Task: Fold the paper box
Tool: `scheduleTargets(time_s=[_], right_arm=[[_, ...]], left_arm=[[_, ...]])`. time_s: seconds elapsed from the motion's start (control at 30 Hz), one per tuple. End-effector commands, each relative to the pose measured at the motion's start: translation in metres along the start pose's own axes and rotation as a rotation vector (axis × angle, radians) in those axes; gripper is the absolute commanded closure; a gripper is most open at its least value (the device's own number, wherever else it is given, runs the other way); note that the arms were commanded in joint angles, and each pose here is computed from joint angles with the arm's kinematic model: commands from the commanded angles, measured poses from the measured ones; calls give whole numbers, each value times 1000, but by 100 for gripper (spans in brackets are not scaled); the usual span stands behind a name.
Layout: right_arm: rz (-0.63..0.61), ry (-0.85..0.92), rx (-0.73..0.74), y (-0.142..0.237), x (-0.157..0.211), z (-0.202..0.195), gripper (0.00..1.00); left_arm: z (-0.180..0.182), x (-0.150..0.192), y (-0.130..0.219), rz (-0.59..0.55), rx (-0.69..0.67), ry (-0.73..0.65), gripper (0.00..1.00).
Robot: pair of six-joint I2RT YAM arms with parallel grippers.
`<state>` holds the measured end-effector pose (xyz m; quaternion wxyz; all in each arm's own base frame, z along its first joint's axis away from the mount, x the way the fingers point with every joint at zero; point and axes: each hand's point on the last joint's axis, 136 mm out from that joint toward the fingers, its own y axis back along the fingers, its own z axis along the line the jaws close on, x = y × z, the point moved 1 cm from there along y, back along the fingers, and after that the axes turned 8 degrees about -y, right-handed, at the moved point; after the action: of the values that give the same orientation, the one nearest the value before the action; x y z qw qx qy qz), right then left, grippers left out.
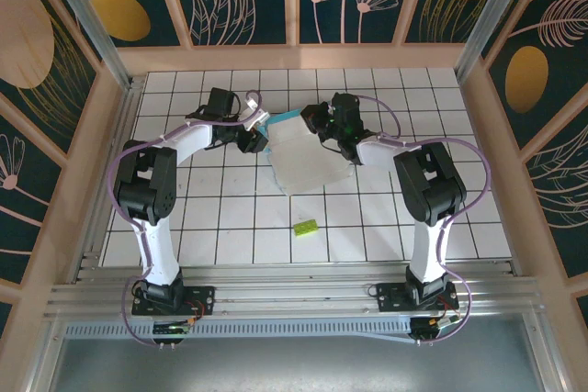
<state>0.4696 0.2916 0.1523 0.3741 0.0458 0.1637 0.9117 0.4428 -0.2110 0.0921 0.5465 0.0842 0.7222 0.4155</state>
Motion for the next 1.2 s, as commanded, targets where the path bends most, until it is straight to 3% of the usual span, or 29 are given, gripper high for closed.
scheduleTargets(time_s=[0.0,0.43,0.57,0.83,0.97,1.17], right_arm=[[4,9,59,-7,1,-17,93],[4,9,66,-10,2,-18,93],[3,12,71,-10,2,-19,93],[3,18,72,-9,2,-19,93],[5,18,72,-10,2,-19,93],[10,13,76,-10,3,-22,93]], left_arm=[[-10,-15,5,-58,83,20,55],[-10,-25,-1,-122,120,124,57],[-14,-24,-2,-126,144,131,53],[-19,-12,15,-45,93,-76,26],[-23,-8,22,-39,72,-197,25],[-20,-1,20,7,65,-282,32]])
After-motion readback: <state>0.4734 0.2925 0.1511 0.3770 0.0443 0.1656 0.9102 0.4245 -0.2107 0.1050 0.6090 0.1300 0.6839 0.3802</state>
